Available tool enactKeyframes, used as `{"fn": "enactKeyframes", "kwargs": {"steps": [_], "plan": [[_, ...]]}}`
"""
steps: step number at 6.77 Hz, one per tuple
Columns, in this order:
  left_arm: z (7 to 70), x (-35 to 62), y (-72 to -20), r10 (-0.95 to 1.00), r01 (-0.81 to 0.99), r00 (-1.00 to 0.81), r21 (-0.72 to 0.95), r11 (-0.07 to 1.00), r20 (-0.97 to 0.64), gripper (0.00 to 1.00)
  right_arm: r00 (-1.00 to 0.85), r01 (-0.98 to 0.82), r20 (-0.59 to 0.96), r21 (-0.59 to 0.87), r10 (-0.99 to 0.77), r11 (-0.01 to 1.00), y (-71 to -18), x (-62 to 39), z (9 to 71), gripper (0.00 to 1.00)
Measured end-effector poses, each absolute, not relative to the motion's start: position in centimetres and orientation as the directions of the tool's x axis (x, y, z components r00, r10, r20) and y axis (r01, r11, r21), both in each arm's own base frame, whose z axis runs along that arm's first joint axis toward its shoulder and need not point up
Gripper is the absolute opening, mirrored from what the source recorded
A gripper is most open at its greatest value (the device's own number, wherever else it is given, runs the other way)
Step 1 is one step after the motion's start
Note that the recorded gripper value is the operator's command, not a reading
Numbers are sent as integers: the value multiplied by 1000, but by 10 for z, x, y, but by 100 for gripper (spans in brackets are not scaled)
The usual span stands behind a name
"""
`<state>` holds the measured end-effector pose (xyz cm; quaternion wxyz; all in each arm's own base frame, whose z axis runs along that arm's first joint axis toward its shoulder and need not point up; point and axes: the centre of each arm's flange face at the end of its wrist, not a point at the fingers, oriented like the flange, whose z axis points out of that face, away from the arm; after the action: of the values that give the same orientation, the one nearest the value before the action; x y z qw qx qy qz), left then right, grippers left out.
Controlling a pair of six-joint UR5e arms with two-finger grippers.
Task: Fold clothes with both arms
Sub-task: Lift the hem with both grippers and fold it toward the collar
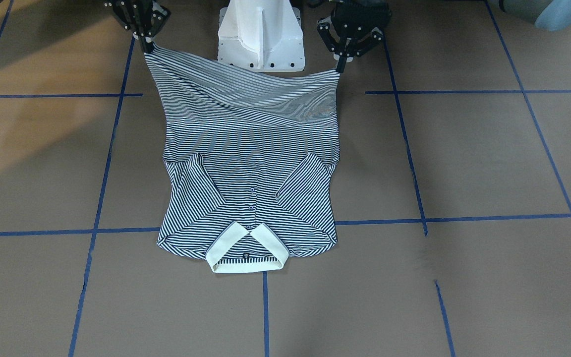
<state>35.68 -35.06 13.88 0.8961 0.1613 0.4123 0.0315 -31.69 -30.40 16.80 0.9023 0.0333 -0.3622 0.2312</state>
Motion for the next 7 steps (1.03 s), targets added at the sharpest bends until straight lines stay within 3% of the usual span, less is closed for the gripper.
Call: {"fn": "enactKeyframes", "kwargs": {"steps": [7], "plan": [[222, 438, -553, 160, 175, 714, 395, 902, -682, 0, 594, -571, 669, -39, 446, 820, -539, -420, 265, 0]]}}
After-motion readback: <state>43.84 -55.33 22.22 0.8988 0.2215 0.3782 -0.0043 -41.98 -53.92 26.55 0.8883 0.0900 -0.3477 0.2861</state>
